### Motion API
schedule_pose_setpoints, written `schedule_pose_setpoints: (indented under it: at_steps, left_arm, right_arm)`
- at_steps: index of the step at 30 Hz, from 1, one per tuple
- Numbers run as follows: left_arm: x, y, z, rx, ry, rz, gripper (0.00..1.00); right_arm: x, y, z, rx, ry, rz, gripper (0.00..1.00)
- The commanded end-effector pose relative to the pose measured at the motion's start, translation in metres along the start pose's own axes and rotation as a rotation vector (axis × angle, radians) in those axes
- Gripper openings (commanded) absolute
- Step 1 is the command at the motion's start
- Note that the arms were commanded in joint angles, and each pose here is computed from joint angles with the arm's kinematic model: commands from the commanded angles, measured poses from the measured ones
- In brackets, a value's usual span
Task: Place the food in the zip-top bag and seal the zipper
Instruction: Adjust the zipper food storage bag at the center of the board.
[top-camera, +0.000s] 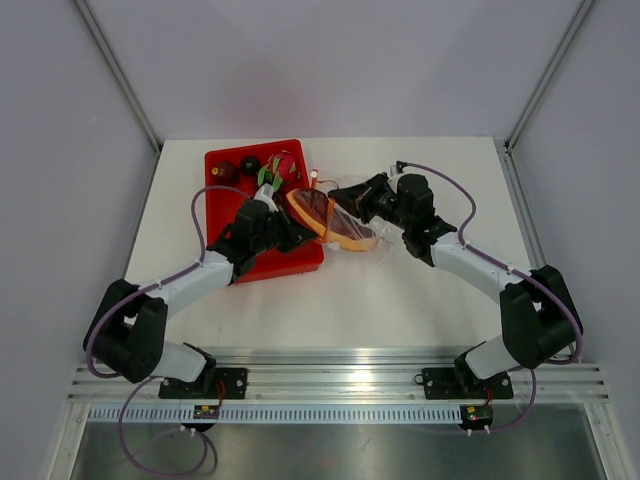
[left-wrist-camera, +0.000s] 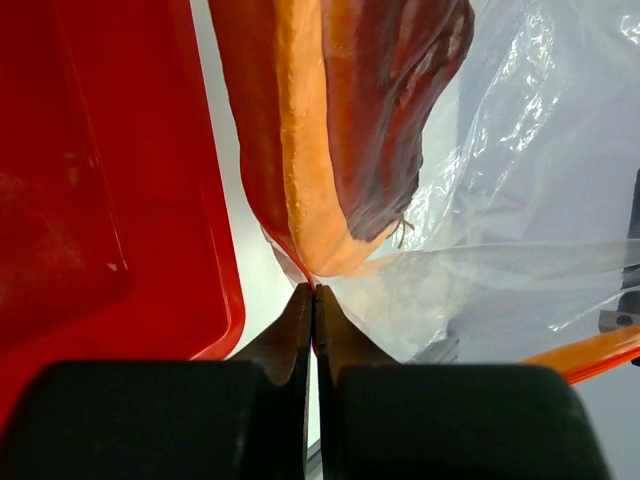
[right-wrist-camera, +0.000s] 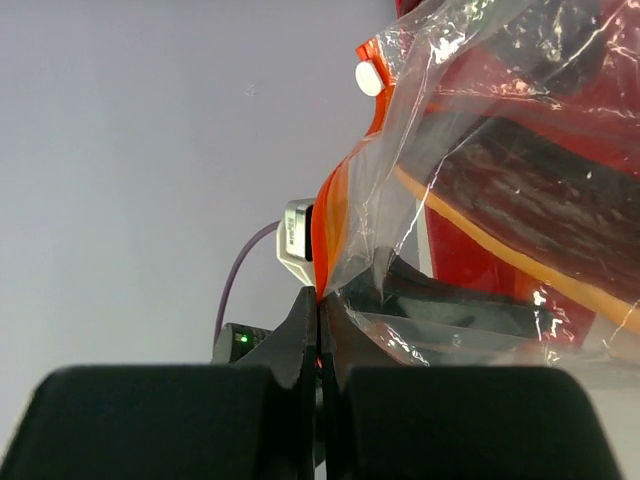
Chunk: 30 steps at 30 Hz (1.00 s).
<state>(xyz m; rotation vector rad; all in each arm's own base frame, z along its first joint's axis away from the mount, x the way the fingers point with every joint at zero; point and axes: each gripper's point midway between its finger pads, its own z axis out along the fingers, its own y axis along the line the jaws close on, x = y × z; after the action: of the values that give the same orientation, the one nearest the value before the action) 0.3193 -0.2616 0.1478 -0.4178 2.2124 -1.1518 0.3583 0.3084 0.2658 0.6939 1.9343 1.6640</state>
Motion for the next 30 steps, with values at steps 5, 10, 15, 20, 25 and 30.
schedule_pose_setpoints:
  at_steps: [5,10,15,20,25,30]
  left_arm:
    - [-0.040,-0.066,-0.038,0.091,-0.093,0.239,0.00]
    - [-0.039,-0.099,-0.056,0.144,-0.054,0.374,0.00]
    - [-0.038,-0.123,-0.067,0.201,-0.041,0.414,0.00]
    - [-0.044,-0.149,-0.086,0.263,-0.087,0.447,0.00]
    - [-0.028,-0.137,-0.066,0.258,-0.040,0.423,0.00]
    - [-0.017,-0.154,-0.063,0.298,-0.016,0.443,0.00]
  right_arm:
    - [-0.004,0.018,0.002,-0.006,0.078,-0.110,0.00]
    - [-0.034,0.008,0.008,0.078,0.078,-0.194,0.00]
    - [-0.041,0.057,0.007,0.016,0.082,-0.305,0.00]
    - [-0.035,0.097,-0.017,-0.061,0.055,-0.416,0.00]
    - [-0.038,0.050,-0.022,0.054,0.034,-0.433,0.00]
    - [-0.039,0.070,-0.019,0.025,0.060,-0.476,0.00]
